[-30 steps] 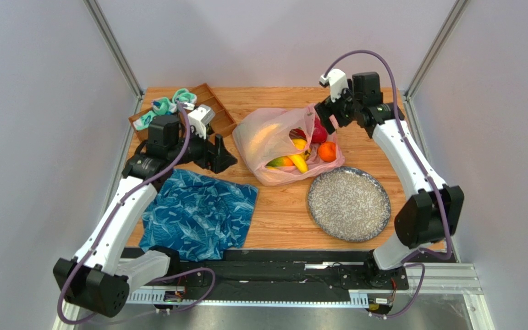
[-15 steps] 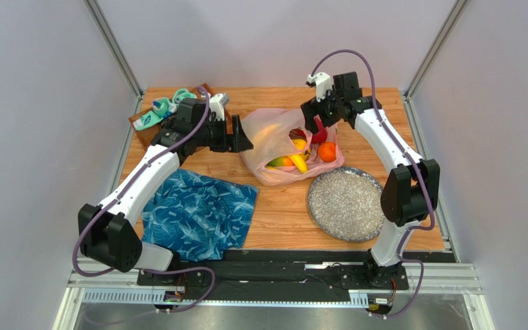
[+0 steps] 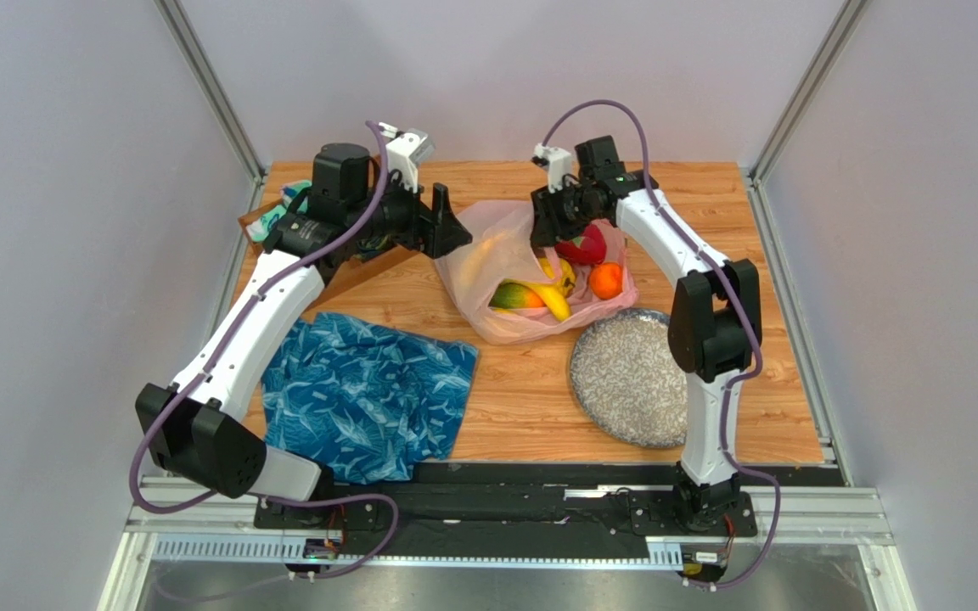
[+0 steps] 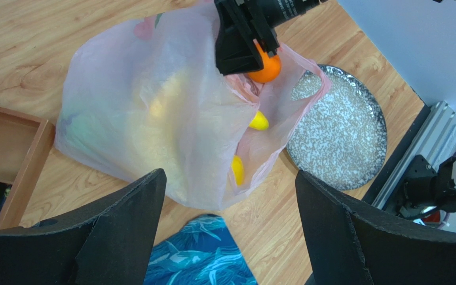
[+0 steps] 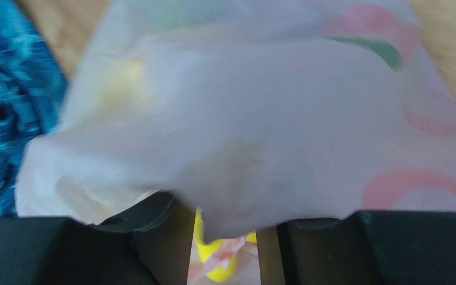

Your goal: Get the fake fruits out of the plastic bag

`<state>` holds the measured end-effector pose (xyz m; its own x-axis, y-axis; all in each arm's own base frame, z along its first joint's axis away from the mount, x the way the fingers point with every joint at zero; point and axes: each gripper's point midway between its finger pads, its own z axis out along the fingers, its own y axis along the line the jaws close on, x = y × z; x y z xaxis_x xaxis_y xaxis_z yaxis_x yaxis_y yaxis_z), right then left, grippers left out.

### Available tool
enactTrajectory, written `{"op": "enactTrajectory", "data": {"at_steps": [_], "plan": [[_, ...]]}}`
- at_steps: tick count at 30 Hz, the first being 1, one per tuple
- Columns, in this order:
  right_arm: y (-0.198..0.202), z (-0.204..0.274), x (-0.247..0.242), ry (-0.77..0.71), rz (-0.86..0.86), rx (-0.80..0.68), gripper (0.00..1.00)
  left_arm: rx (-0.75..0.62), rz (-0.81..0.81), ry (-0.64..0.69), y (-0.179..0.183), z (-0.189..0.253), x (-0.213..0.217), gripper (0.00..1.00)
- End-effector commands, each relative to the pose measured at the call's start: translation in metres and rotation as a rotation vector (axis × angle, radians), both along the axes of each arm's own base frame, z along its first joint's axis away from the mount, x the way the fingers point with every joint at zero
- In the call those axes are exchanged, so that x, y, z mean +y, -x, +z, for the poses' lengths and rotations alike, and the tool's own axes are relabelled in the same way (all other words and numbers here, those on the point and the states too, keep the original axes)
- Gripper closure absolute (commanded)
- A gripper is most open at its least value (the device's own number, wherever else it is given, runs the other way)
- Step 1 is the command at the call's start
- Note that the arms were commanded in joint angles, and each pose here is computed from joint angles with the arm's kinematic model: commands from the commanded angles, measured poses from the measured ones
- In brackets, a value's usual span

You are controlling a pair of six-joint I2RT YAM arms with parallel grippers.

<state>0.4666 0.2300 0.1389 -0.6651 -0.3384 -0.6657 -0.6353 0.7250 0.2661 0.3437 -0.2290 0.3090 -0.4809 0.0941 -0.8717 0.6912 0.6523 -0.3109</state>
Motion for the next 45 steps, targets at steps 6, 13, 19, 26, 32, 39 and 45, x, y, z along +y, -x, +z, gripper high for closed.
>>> {"op": "enactTrajectory", "data": {"at_steps": [6,13,19,26,32,39,45], "plan": [[0.071,0.094,0.037,-0.136,0.187,-0.127,0.27,-0.110,-0.017,0.019,0.006,0.026,0.002,0.10],[0.119,0.070,-0.030,0.030,0.138,-0.091,0.15,-0.192,-0.043,-0.039,0.013,0.033,0.010,0.04],[0.115,0.016,-0.063,0.242,0.149,-0.054,0.27,-0.169,-0.054,-0.029,0.017,0.029,0.009,0.04],[0.069,-0.021,-0.069,0.339,0.129,-0.035,0.44,-0.158,-0.051,-0.024,0.018,0.027,0.009,0.05],[0.036,-0.010,-0.100,0.379,0.040,-0.095,0.46,-0.172,-0.051,-0.047,0.022,0.025,0.013,0.05],[0.000,-0.019,-0.118,0.437,-0.008,-0.095,0.50,-0.164,-0.055,-0.056,0.019,0.020,0.012,0.05],[-0.012,-0.035,-0.131,0.448,-0.042,-0.060,0.52,-0.157,-0.050,-0.062,0.017,0.016,0.013,0.05]]}}
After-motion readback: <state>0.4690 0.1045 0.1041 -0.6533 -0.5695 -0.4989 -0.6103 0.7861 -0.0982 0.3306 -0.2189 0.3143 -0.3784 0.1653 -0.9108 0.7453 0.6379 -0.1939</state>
